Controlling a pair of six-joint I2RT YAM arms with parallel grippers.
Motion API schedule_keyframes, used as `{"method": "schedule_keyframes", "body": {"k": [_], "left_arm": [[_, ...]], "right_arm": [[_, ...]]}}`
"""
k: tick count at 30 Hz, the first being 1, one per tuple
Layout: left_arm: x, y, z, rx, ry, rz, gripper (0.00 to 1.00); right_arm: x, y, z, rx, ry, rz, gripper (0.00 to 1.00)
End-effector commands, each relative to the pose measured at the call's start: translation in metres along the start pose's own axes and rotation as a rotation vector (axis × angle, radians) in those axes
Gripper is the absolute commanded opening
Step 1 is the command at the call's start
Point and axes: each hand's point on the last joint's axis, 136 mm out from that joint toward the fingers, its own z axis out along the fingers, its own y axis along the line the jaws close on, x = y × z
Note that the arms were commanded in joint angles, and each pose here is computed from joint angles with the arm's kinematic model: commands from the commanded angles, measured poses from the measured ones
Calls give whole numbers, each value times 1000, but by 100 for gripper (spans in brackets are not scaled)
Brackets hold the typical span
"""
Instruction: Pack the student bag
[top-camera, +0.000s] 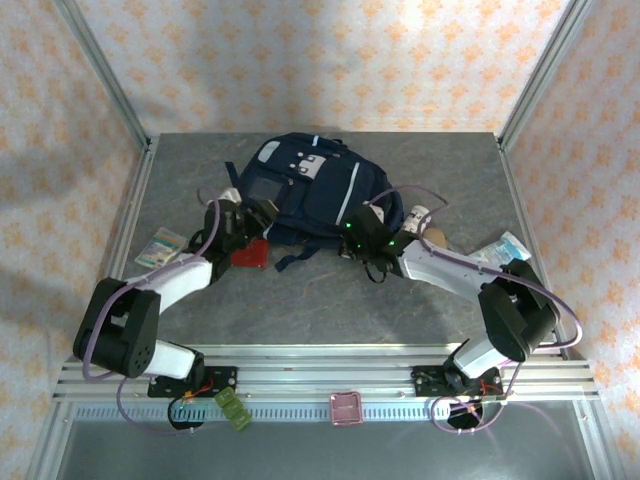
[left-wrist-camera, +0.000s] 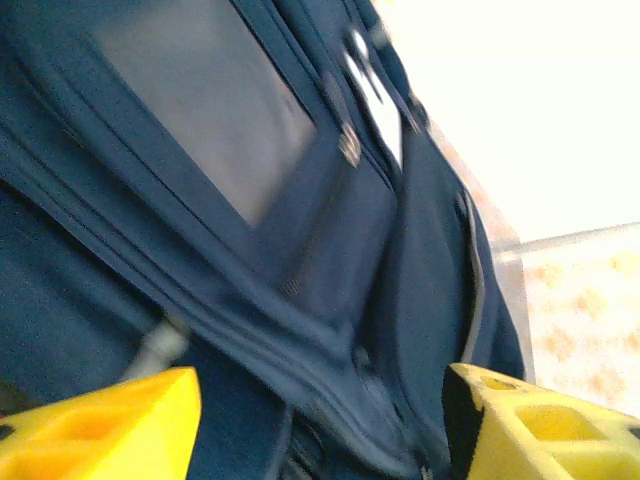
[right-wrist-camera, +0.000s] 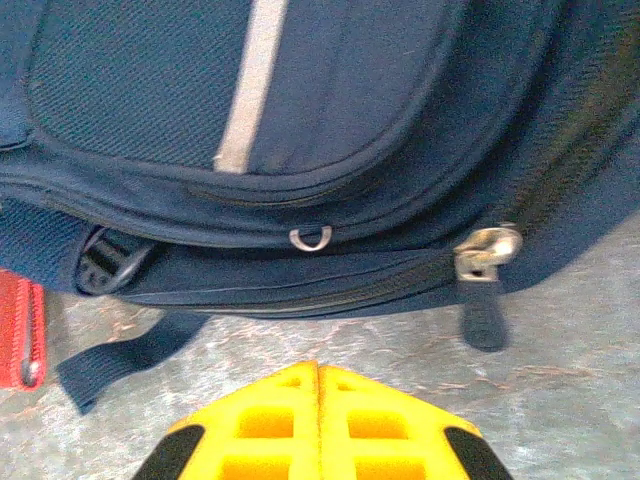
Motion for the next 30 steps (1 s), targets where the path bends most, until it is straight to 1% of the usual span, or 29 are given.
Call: {"method": "schedule_keyframes", "body": {"k": [1, 3, 6, 9, 11, 12, 14, 15, 18, 24, 27, 28, 29, 30], "left_arm": [[28, -9, -6, 53, 41, -36, 67], [50, -10, -4, 79, 80, -71, 68], [77, -15, 4, 85, 128, -77, 69], [94, -20, 16, 89, 158, -87, 70], [102, -20, 26, 80, 175, -101, 70], [105, -20, 31, 78, 177, -109, 70], [112, -16, 39, 55, 184, -133, 76], [115, -16, 43, 48, 183, -144, 76], [117, -12, 51, 23, 155, -179, 77], [104, -1, 64, -17, 36, -243, 76], [101, 3, 77, -44, 10, -243, 70], [101, 5, 81, -48, 5, -249, 64], [101, 7, 84, -48, 2, -251, 55], [101, 8, 87, -48, 0, -255, 40]], "right_arm": [[-6, 19, 1, -70, -8, -18, 0], [-9, 20, -1, -74, -20, -20, 0], [-13, 14, -4, -38, -39, -34, 1], [-21, 1, -10, 15, -75, -27, 27], [-28, -8, -16, 37, -103, -12, 37], [-32, -14, -19, 49, -119, -1, 39], [-36, -23, -24, 57, -137, 21, 41], [-37, -24, -26, 54, -146, 29, 42], [-34, -25, -27, 37, -148, 43, 42], [-23, -25, -22, -5, -125, 76, 41], [-24, -24, -23, -17, -132, 82, 41], [-24, -25, -25, -16, -137, 82, 41], [-25, -25, -26, -15, -141, 83, 41], [-25, -26, -28, -12, -143, 81, 41]]}}
